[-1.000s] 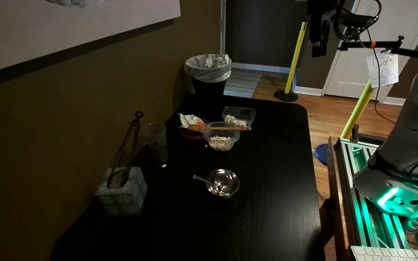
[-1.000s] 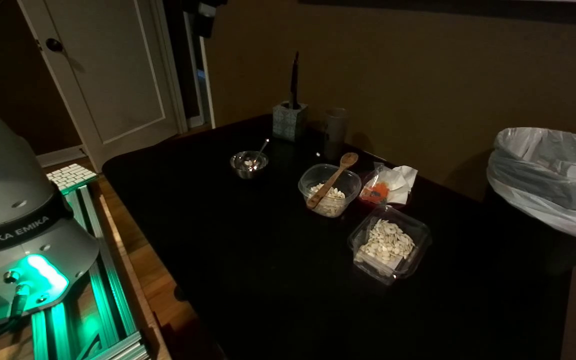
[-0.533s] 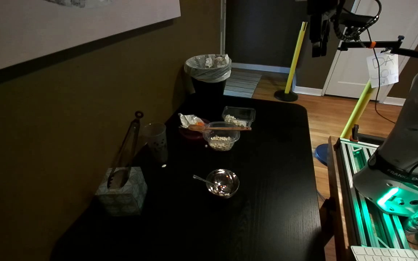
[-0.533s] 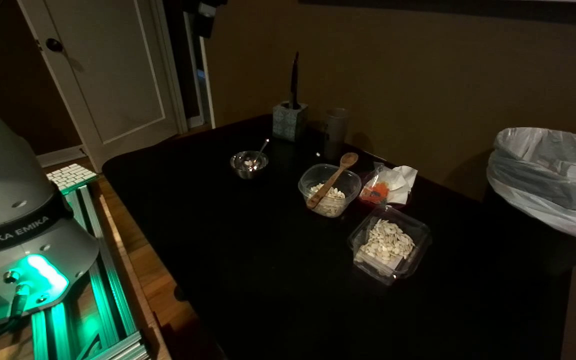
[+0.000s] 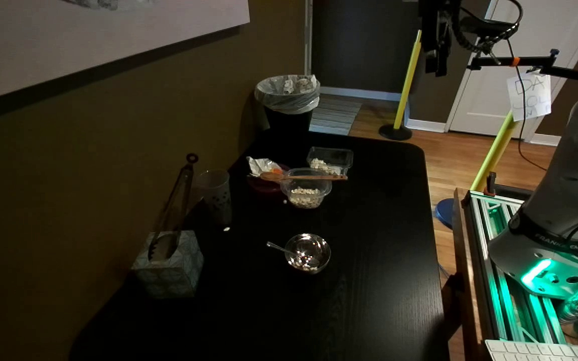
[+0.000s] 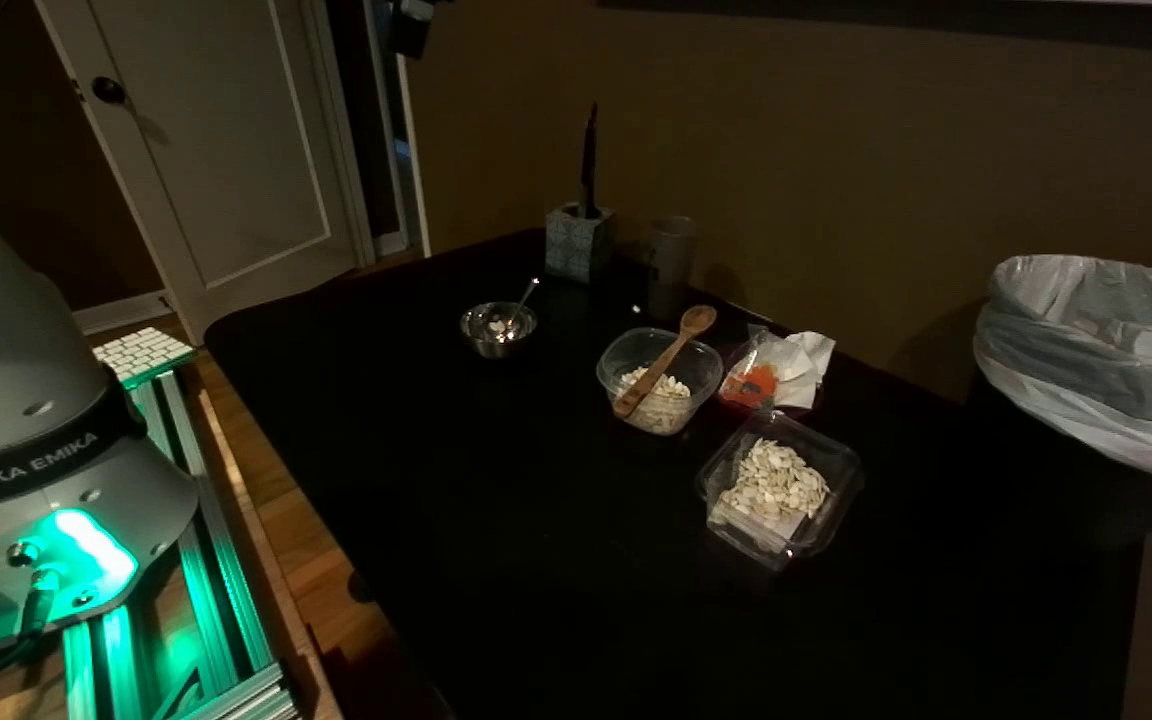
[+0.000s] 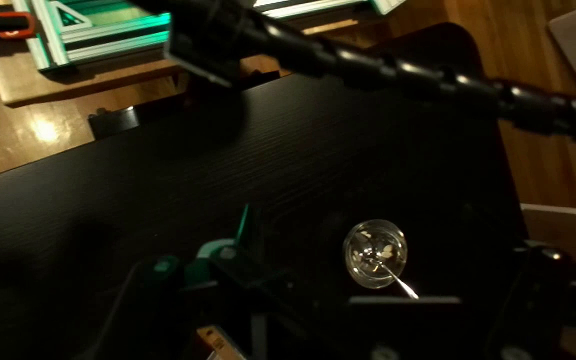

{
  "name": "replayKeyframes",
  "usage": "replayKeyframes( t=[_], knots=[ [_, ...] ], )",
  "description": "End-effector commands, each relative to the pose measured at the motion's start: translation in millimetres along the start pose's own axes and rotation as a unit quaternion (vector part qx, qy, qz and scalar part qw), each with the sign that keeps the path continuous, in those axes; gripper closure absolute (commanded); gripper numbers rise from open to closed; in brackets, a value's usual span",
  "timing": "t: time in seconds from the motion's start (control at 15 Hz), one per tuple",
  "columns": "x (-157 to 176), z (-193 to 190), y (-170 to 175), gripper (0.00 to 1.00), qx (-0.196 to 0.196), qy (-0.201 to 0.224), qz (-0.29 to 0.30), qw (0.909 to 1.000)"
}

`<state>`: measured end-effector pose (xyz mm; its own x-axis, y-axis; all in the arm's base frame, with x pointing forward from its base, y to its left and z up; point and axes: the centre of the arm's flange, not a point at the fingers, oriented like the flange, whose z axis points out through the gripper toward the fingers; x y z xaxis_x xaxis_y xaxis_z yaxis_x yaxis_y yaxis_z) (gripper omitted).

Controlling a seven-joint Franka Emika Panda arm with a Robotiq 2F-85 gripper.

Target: Pick up the clear packet with orange substance in it and put it in the silver bowl

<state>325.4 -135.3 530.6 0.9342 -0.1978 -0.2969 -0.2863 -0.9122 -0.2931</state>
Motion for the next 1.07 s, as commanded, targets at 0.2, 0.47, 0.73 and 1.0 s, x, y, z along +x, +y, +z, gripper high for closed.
replayKeyframes(
  t=[0.2, 0.47, 0.73, 1.0],
  knots=[
    [80, -30, -25, 0.00, 0.120, -0.106, 0.035, 0.9864],
    [109, -29, -38, 0.00, 0.147, -0.166, 0.022, 0.9750],
    [98, -11, -37, 0.00, 0.131, -0.146, 0.025, 0.9803],
    [89, -15, -40, 0.00, 0.177, -0.113, 0.041, 0.9768]
  ],
)
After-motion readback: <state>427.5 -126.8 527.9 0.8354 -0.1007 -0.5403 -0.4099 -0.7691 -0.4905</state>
